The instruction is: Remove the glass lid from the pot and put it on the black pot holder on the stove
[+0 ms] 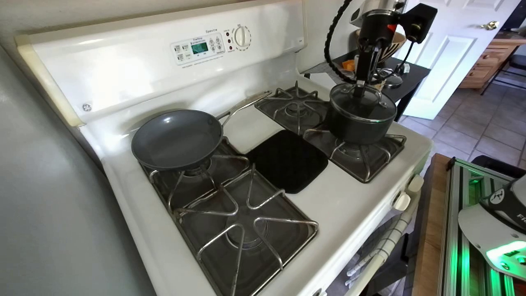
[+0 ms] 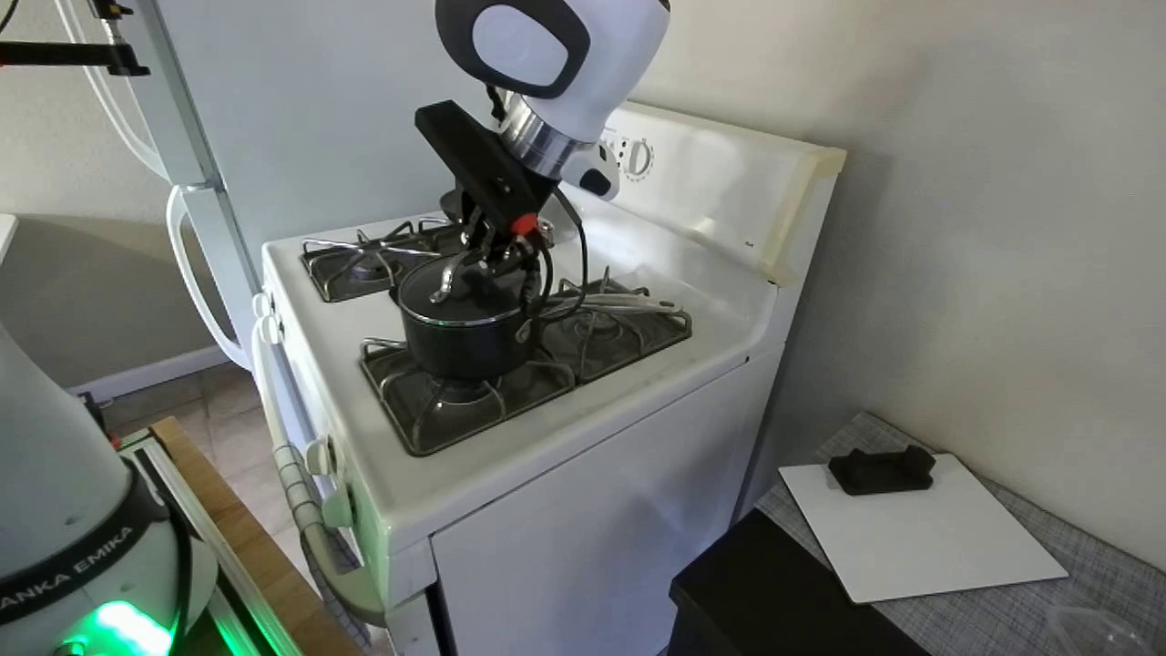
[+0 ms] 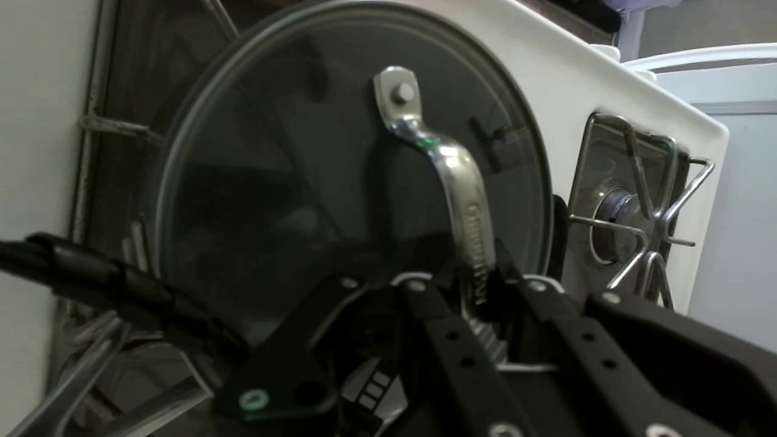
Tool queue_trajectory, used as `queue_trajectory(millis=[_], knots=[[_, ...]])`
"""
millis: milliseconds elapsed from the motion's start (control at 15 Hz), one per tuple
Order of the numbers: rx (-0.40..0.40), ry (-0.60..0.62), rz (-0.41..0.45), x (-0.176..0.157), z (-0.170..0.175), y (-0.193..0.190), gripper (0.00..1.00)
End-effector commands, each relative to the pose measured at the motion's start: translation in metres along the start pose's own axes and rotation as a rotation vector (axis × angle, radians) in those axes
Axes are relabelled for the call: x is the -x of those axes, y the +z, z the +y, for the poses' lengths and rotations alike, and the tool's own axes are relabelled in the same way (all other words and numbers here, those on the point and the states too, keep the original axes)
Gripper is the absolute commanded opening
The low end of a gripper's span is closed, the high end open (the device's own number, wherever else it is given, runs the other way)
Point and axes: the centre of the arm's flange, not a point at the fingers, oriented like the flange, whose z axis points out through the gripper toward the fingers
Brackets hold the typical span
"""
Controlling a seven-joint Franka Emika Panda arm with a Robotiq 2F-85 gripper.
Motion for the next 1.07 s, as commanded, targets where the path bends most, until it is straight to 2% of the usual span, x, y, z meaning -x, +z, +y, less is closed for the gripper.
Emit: queue_trajectory(millis=[0, 533, 1000], knots=[[0.011, 0.034, -0.023, -0.008, -0.008, -0.003, 0.00], [0.015, 0.061, -0.036, -0.012, -0.028, -0.013, 0.00], [0.008, 0.084, -0.111, -0.018, -0.046, -0.017, 0.00]])
